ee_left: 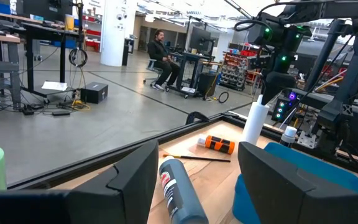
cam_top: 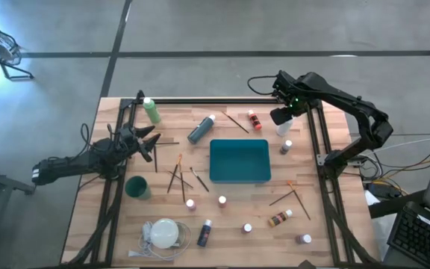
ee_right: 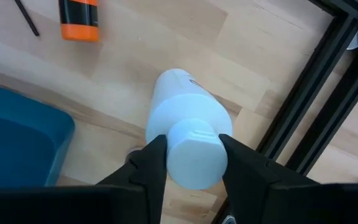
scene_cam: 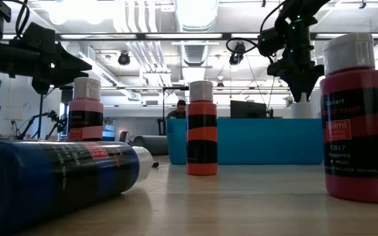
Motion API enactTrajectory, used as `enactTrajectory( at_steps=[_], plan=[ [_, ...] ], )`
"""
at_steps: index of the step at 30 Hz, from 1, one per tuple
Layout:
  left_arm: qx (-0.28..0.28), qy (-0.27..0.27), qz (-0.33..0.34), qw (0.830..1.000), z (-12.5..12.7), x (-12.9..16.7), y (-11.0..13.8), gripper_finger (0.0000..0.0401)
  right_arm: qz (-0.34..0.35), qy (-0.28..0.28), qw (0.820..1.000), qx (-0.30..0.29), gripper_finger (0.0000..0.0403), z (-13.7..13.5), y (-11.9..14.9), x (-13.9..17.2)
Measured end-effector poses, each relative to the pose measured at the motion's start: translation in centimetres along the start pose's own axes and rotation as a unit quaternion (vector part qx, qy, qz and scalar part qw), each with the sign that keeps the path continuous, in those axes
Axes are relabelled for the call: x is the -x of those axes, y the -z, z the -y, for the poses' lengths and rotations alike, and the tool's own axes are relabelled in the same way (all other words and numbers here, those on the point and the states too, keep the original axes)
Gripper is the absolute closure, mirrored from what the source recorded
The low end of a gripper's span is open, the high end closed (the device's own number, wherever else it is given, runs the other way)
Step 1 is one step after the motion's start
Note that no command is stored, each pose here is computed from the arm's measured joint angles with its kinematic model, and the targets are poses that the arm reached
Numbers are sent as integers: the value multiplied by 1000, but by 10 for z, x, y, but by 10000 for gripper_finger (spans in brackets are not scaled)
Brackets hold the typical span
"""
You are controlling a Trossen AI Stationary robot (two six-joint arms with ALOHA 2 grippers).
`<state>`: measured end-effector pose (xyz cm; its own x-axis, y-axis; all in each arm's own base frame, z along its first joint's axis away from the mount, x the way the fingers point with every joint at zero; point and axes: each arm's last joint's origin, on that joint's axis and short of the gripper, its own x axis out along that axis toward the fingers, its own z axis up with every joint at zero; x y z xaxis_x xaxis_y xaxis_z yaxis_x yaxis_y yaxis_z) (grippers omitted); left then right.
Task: Pick & Place Paint Supplies
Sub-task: Put the white paint bottle into the blue bin
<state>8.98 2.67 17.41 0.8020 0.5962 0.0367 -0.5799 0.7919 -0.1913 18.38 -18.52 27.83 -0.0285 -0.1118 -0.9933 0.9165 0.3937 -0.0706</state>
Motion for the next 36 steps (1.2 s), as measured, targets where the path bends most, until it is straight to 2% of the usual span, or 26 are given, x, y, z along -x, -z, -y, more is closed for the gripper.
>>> enactTrajectory(
  at_steps=[6,11,17,23,27,36],
  plan=[
    [0,0,0,1000,0,0,0,174,-1,-2,1000,0,287,0,0,0],
    [0,0,0,1000,0,0,0,174,-2,-1,1000,0,269,0,0,0],
    [0,0,0,1000,0,0,0,174,-2,-2,1000,0,286,0,0,0],
    [0,0,0,1000,0,0,0,174,-9,-12,1000,0,281,0,3,2],
    [0,0,0,1000,0,0,0,174,-12,-13,1000,1,273,3,7,10],
    [0,0,0,1000,0,0,0,174,31,-44,999,-3,288,5,9,36]
  ],
)
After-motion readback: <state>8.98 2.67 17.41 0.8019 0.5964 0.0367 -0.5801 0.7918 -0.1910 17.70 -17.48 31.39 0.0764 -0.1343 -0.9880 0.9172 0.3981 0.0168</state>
